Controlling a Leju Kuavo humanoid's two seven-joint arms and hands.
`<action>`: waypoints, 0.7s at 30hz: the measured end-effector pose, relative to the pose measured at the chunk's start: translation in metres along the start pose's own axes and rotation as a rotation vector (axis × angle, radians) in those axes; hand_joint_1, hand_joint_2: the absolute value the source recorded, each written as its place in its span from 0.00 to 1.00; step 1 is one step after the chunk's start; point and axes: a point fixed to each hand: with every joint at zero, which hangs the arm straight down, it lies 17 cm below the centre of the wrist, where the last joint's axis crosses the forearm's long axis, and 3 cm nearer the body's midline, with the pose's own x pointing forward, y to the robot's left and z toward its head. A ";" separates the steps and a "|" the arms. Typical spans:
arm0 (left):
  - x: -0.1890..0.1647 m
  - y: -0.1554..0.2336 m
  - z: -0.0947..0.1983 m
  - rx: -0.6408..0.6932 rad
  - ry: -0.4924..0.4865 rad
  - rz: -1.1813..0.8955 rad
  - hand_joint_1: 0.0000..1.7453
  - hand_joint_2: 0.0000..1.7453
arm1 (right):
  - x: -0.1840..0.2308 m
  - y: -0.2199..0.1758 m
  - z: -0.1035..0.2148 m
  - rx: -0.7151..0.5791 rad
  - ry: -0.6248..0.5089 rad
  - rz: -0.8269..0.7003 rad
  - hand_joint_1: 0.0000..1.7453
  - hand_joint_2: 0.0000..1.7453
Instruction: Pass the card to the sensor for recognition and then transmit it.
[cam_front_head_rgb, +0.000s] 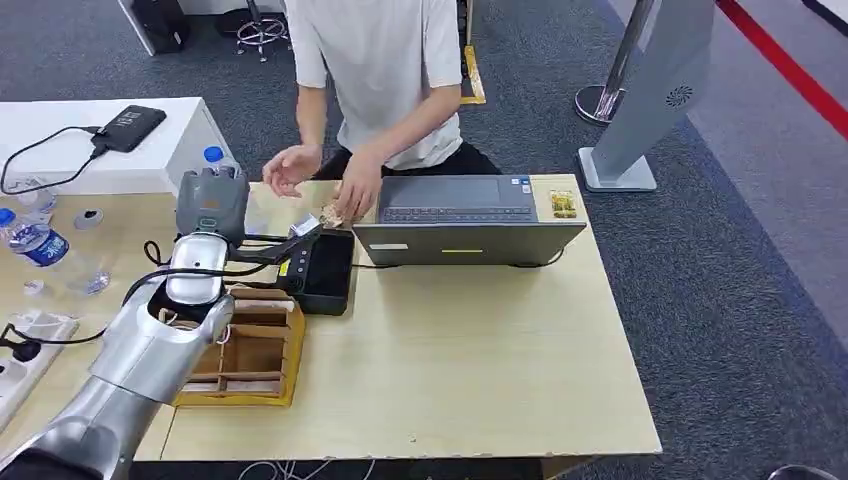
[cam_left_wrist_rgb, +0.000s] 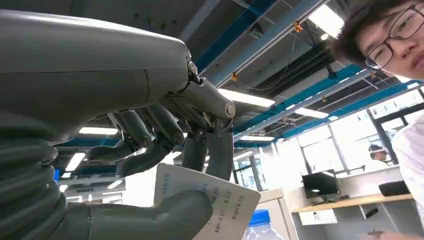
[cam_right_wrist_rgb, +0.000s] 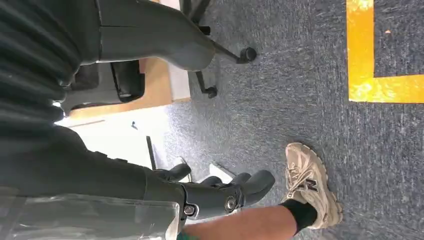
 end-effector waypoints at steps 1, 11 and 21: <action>0.000 0.000 0.000 0.000 0.000 0.000 1.00 1.00 | 0.000 0.000 0.000 0.000 0.000 0.000 0.00 1.00; 0.000 -0.001 0.001 -0.002 -0.001 -0.001 0.00 1.00 | -0.002 0.000 -0.001 -0.003 0.003 0.013 0.00 1.00; 0.002 -0.002 0.001 -0.005 -0.007 0.000 0.00 1.00 | -0.006 -0.002 -0.003 -0.007 0.009 0.022 0.00 1.00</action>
